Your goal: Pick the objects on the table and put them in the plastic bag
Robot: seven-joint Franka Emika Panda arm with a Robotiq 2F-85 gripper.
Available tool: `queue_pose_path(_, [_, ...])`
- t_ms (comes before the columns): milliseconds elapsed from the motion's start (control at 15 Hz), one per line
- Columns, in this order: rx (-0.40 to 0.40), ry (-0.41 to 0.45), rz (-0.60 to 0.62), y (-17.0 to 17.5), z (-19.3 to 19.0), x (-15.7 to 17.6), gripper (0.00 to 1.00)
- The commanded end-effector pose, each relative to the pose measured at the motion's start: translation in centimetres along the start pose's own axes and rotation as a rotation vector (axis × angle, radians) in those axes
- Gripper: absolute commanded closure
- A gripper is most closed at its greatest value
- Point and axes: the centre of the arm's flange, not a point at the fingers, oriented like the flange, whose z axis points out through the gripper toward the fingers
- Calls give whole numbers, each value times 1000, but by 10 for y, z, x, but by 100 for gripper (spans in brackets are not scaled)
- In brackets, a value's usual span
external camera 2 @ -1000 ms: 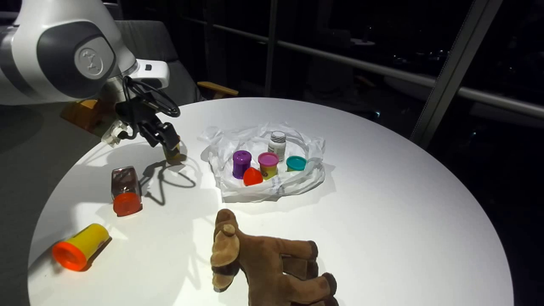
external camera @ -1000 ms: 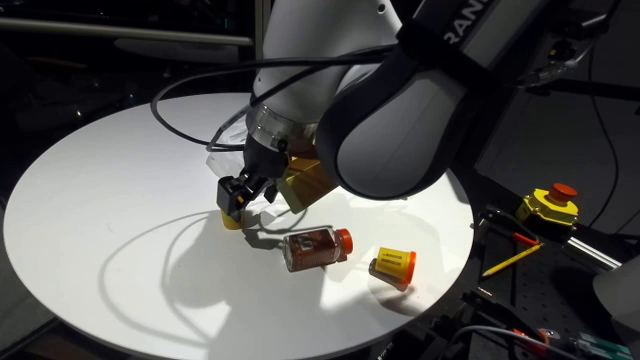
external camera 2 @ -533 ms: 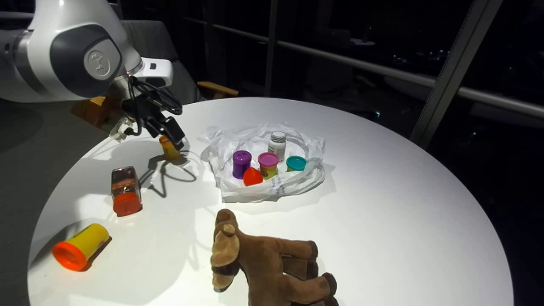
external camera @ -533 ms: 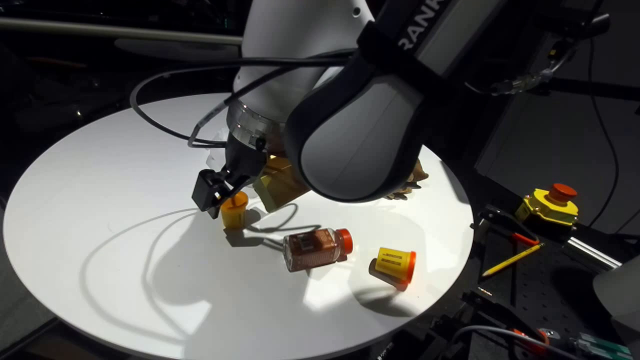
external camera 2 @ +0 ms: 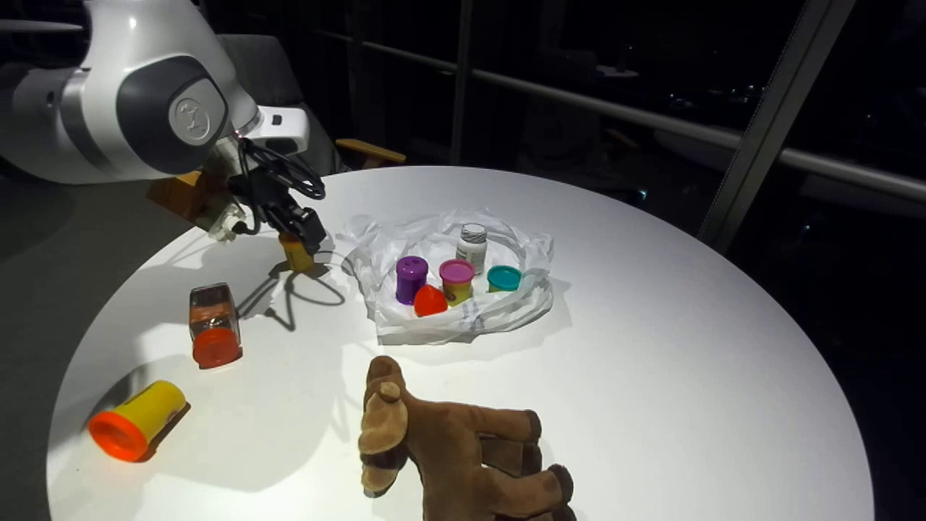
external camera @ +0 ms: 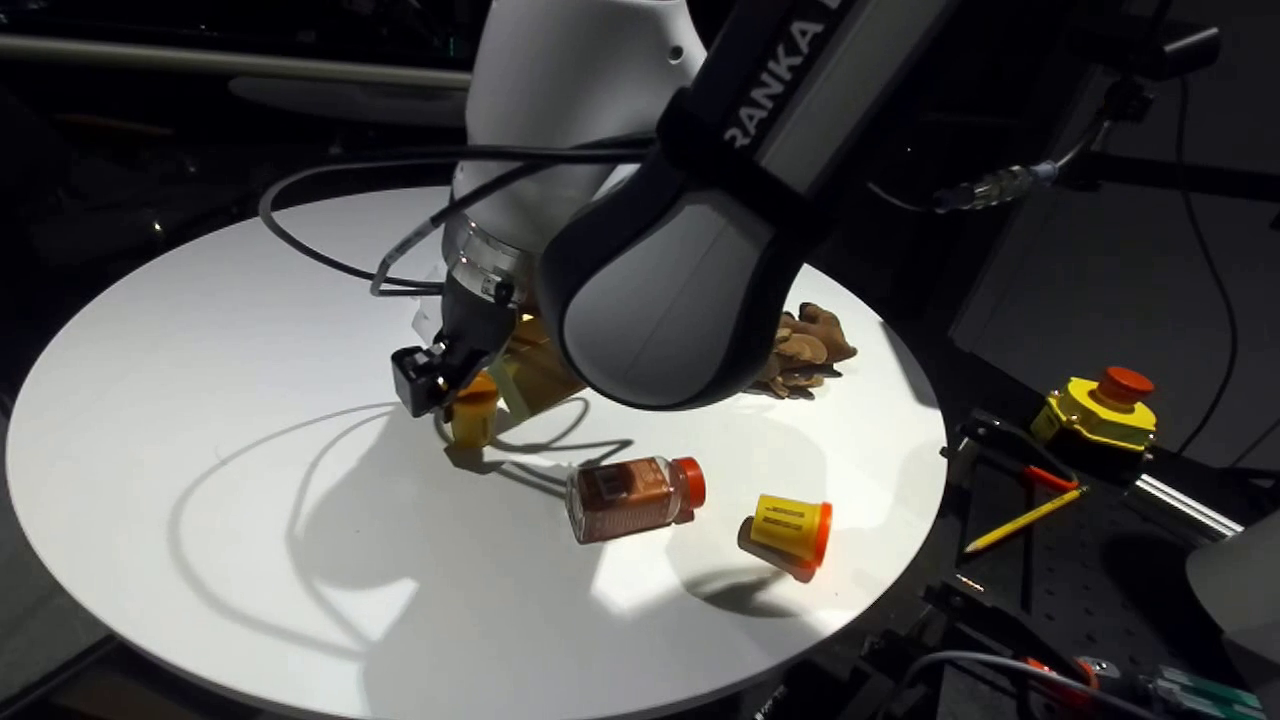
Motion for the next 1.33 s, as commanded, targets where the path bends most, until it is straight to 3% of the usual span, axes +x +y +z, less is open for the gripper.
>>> queue_pose_path(0, [-55, 39, 33, 1, -16, 24, 73])
queue_pose_path(333, [-127, 121, 135, 31, -50, 97, 73])
queue_pose_path(533, [-151, 136, 208, 55, -46, 127, 73])
queue_pose_path(1200, [-206, 10, 373, 119, 38, 131, 72])
queue_pose_path(1267, [-199, 3, 384, 120, 37, 132, 26])
